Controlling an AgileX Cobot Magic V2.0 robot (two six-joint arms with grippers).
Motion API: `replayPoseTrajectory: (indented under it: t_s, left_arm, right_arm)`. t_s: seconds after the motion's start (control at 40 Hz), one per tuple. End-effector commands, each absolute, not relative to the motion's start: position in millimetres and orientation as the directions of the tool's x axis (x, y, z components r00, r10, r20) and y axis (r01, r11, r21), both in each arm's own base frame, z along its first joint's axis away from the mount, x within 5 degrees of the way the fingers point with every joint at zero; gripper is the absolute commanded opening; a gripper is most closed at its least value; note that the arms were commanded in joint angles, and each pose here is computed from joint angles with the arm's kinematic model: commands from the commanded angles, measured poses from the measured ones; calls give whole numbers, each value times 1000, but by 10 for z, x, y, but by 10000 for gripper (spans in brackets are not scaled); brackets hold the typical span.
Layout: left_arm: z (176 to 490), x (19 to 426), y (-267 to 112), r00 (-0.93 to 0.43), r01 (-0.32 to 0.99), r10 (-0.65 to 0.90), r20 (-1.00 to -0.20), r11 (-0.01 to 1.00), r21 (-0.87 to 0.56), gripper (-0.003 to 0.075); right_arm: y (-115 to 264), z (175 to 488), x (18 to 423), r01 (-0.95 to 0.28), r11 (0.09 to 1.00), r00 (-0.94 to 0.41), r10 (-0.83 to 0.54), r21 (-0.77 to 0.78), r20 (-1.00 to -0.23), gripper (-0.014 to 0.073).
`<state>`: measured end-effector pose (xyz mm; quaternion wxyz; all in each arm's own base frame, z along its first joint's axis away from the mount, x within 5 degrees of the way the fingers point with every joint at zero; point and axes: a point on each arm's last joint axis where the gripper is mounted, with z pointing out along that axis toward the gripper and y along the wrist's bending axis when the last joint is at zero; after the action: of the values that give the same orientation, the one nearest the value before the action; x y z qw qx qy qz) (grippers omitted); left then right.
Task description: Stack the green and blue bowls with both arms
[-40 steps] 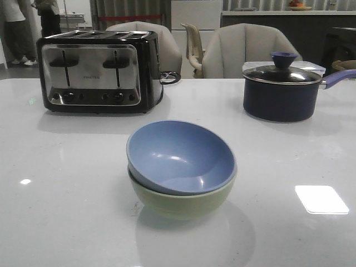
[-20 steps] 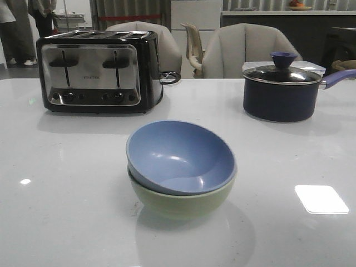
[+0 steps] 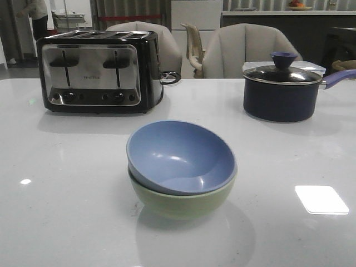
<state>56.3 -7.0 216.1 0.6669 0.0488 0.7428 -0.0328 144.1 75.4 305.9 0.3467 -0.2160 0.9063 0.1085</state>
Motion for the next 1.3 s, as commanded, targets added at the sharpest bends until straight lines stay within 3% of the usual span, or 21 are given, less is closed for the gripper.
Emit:
replayPoseTrajectory:
  t_s: [0.0, 0.2, 1.27]
  left_arm:
    - [2224, 554, -49, 66, 86, -14, -998, 996, -8, 101]
    - [2109, 545, -31, 142, 62, -24, -990, 998, -15, 101]
    - [2104, 547, -31, 136, 61, -23, -991, 998, -15, 101]
  right_arm:
    - [768, 3188, 1486, -466, 884, -610, -288, 39, -738, 41]
    - [768, 3189, 1487, -466, 884, -609, -288, 39, -739, 41]
    - [719, 3198, 1429, -458, 888, -599, -278, 36, -751, 41]
